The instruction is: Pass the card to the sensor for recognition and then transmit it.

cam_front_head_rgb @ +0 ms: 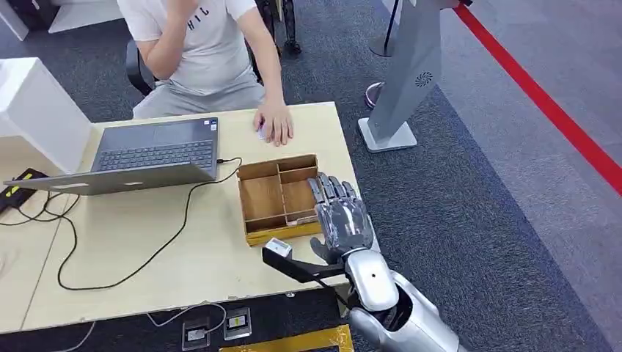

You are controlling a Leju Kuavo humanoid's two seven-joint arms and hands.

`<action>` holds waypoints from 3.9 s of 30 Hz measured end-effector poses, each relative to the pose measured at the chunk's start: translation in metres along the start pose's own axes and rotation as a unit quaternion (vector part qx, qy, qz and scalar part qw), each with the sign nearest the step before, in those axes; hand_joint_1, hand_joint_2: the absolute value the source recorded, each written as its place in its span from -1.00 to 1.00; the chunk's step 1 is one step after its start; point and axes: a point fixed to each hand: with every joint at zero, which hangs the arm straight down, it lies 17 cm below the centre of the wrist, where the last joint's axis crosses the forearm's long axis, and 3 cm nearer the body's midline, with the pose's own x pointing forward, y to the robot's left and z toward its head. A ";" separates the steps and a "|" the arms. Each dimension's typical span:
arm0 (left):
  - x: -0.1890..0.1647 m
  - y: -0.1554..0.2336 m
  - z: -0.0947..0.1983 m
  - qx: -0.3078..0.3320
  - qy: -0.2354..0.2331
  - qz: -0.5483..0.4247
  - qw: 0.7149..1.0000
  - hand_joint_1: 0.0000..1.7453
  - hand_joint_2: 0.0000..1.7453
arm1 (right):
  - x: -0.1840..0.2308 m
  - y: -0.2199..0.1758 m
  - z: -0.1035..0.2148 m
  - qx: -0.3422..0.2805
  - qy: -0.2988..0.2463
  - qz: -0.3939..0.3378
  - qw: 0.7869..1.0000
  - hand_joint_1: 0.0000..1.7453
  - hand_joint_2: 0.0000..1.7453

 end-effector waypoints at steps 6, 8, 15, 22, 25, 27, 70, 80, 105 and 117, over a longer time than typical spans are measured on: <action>0.000 0.000 0.000 0.000 0.001 0.000 1.000 -1.00 -1.00 | 0.002 0.007 -0.002 0.008 -0.001 0.005 1.000 -1.00 1.00; 0.000 0.000 0.000 0.000 0.001 0.000 1.000 -1.00 -1.00 | 0.004 0.010 -0.002 0.012 -0.003 0.007 1.000 -1.00 1.00; 0.000 0.000 0.000 -0.001 0.001 -0.002 1.000 -1.00 -1.00 | 0.011 0.019 -0.006 0.024 -0.013 0.005 1.000 -1.00 1.00; 0.000 -0.001 0.000 -0.002 0.001 -0.001 1.000 -1.00 -1.00 | 0.019 0.024 -0.008 0.032 -0.023 0.008 0.999 -1.00 1.00; 0.000 -0.001 0.000 -0.002 0.001 -0.001 1.000 -1.00 -1.00 | 0.020 0.025 -0.009 0.034 -0.024 0.009 0.999 -1.00 1.00; 0.000 -0.001 0.000 -0.002 0.001 -0.001 1.000 -1.00 -1.00 | 0.021 0.026 -0.009 0.037 -0.025 0.010 0.999 -1.00 1.00; -0.003 -0.001 0.000 -0.003 0.007 -0.003 1.000 -1.00 -1.00 | 0.034 0.080 -0.024 0.123 -0.037 -0.010 0.992 -1.00 1.00; -0.003 -0.002 0.000 -0.005 0.007 -0.007 1.000 -1.00 -1.00 | 0.025 0.082 -0.032 0.126 -0.027 0.001 0.992 -1.00 1.00; -0.006 -0.002 0.001 -0.008 0.015 -0.017 1.000 -1.00 -1.00 | -0.016 0.076 -0.055 0.129 0.019 0.041 0.991 -1.00 1.00; -0.006 -0.002 0.001 -0.008 0.015 -0.017 1.000 -1.00 -1.00 | -0.017 0.076 -0.056 0.133 0.016 0.036 0.990 1.00 1.00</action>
